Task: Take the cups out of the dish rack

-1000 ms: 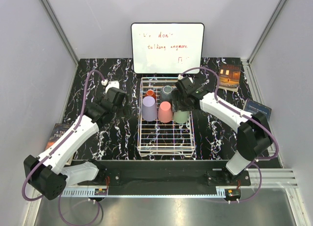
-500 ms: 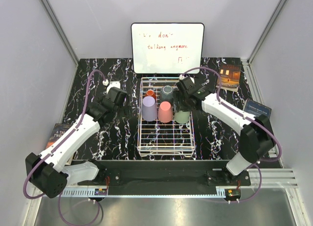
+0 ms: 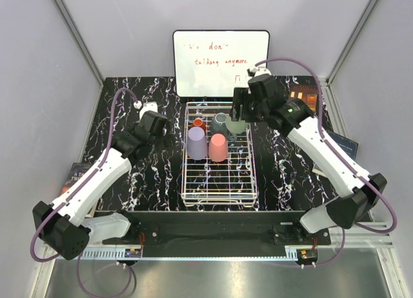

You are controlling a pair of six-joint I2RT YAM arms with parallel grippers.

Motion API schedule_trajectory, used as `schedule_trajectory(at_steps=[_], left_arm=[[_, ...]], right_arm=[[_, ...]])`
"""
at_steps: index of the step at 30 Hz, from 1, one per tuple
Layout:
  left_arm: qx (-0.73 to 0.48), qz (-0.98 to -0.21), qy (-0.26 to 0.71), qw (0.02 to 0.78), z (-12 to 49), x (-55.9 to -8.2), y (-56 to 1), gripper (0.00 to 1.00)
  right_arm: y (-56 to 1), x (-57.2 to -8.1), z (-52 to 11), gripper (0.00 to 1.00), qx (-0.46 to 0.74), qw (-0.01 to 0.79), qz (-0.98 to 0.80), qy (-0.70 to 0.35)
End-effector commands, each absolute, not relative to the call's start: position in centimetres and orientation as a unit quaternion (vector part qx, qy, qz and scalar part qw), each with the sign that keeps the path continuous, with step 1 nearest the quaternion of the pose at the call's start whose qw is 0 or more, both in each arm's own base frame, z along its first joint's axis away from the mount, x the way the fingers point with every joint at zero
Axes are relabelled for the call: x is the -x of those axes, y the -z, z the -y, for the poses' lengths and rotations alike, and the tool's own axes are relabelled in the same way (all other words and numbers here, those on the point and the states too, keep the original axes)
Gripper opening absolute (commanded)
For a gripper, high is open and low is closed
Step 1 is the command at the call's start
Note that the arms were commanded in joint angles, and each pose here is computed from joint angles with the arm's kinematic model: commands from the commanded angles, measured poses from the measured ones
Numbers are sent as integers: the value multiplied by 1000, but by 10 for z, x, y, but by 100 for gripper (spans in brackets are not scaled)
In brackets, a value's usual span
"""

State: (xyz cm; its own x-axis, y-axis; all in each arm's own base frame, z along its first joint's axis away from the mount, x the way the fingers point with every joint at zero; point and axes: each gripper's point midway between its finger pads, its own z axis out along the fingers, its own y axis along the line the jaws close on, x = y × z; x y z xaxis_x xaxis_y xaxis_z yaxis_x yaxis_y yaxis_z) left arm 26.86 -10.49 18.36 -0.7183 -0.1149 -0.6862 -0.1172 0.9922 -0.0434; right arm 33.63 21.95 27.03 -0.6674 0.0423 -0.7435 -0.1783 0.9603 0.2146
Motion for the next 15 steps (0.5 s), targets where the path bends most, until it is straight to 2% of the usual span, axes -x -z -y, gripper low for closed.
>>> schedule_trajectory(at_steps=[1,4,5,7,8,14,15], left_arm=[[94,-902,63,418,123,-283,-228,98],[107,-885,116,438,135,-282,-251,99],[114,-875,138,450,139,-285,-261,99],[110,-855,190,470,148,-279,-282,99],[114,-837,220,489,154,-282,-296,99],[104,-721,379,570,173,-266,-364,99],[93,-718,395,565,179,-263,-359,99]], right_arm=[[-336,-332,-220,0,22,457,-867,-196],[-351,-331,-228,0,11,455,-848,-270],[-372,-324,-238,0,16,462,-824,-328],[-372,-327,-235,0,4,454,-812,-367],[-395,-320,-242,0,10,460,-781,-422],[-433,-304,-250,0,13,434,-688,-582],[-436,-302,-252,0,16,429,-676,-599]])
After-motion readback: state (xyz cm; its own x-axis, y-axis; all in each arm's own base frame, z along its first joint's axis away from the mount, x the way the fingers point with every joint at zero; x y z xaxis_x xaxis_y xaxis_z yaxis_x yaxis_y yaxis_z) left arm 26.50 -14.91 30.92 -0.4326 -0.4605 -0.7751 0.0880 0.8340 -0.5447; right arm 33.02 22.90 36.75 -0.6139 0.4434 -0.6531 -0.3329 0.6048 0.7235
